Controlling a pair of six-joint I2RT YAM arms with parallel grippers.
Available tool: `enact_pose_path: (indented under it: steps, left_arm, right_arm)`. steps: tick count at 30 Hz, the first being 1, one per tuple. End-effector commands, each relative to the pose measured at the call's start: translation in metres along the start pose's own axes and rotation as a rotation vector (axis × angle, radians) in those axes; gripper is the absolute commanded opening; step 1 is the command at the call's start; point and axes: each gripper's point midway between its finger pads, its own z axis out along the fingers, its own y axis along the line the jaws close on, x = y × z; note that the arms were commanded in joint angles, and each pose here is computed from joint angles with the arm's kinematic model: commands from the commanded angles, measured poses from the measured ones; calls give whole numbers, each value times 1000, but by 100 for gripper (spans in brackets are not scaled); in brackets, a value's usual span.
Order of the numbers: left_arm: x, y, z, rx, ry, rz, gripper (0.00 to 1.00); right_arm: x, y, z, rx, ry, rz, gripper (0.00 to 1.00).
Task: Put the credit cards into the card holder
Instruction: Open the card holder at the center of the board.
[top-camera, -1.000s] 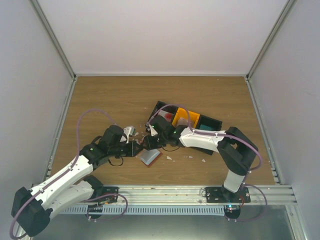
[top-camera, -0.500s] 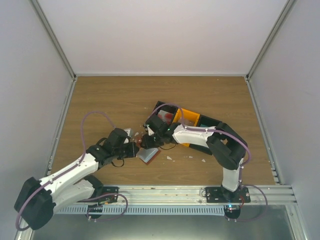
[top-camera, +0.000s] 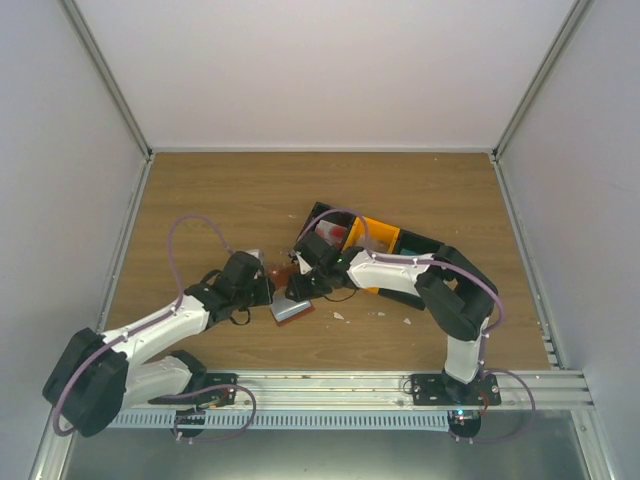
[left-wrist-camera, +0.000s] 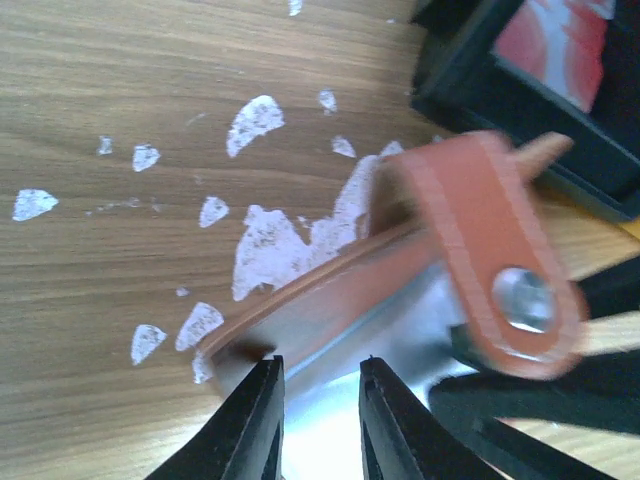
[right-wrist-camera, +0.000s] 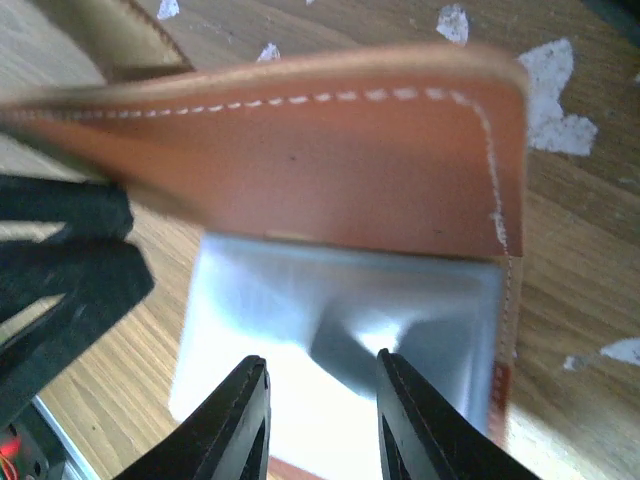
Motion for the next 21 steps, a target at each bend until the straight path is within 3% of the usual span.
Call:
enact_pose_path:
  steps: [1,11,18,21]
  left_arm:
    - [-5,13,11,-50,-32,0,25]
    - [11,11,30,-27,68,5,28]
    - [10,0,27,29,76,5,29]
    - [2,-1,20,19,46,21,35]
  right_arm:
    - [3,2,-16,-1,-13,-32,31]
    - [12,3,-28,-18,-11,-55,36]
    - [16,3,-30,-45,-30,-2,38]
    - [15,2,-27,-47,-39,12,38]
